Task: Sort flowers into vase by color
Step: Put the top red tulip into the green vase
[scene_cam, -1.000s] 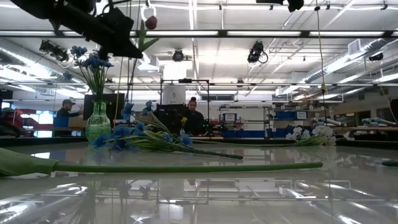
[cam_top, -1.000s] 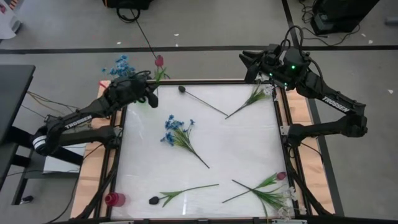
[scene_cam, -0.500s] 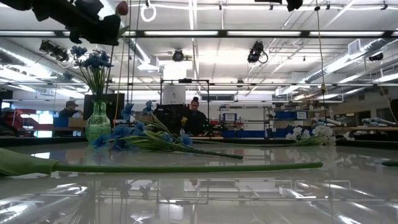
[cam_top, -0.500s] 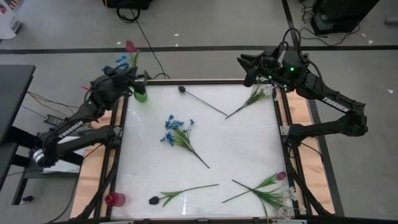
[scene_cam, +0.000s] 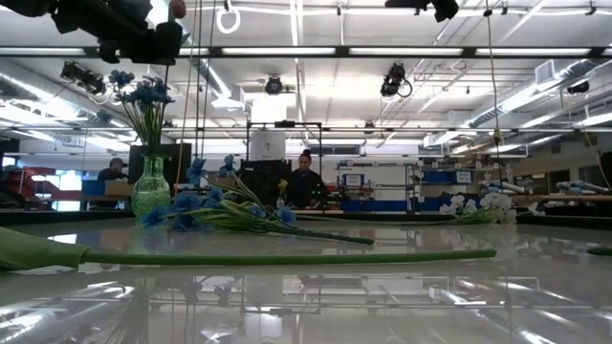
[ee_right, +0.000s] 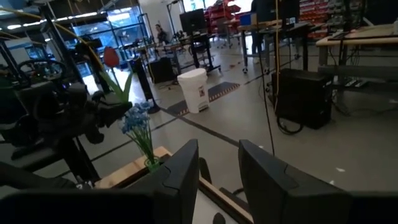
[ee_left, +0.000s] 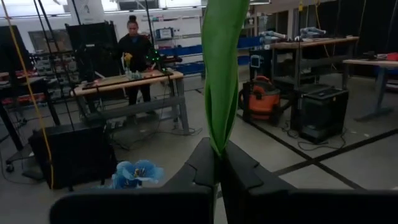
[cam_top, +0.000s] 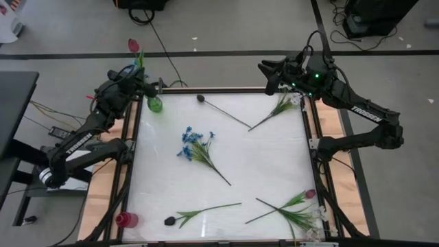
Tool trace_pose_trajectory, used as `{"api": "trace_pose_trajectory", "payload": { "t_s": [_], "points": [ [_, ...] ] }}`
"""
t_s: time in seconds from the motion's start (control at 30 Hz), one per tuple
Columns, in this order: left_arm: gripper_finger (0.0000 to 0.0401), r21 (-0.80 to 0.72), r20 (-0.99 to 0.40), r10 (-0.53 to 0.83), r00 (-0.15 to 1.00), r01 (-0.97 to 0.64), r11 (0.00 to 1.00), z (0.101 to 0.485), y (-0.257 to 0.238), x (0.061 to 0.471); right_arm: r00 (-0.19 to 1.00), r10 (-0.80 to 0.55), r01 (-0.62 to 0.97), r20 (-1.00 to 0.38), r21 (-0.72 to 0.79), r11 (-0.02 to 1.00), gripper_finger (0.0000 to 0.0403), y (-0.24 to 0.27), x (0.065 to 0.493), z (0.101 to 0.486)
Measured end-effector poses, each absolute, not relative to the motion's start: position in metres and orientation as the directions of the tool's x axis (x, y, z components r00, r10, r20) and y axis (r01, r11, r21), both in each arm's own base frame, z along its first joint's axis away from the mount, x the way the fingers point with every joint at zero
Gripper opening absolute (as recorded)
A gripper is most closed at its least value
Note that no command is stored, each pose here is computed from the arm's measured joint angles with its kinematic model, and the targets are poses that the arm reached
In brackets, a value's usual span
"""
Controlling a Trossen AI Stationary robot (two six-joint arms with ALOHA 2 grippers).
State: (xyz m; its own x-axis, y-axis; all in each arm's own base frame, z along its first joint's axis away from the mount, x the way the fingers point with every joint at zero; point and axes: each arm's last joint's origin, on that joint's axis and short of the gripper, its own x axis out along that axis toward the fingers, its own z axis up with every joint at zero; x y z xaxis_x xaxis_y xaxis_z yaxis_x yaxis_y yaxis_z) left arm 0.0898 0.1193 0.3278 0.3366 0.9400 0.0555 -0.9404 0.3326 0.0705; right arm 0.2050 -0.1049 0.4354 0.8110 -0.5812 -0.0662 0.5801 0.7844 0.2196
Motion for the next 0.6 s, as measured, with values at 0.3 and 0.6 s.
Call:
{"api": "trace_pose_trajectory", "payload": {
  "t_s": [0.3,0.6],
  "points": [
    [0.0011,0.022,-0.069,0.939,0.338,-0.940,0.340,0.315,0.120,0.091,0.809,-0.584,0.583,-0.066,0.210,0.785,0.0123,-0.106,0.205,0.435],
    [0.0014,0.028,-0.165,0.936,0.311,-0.947,0.319,0.303,0.128,0.097,0.810,-0.583,0.583,-0.061,0.196,0.789,0.0123,-0.106,0.205,0.436]
  ]
}}
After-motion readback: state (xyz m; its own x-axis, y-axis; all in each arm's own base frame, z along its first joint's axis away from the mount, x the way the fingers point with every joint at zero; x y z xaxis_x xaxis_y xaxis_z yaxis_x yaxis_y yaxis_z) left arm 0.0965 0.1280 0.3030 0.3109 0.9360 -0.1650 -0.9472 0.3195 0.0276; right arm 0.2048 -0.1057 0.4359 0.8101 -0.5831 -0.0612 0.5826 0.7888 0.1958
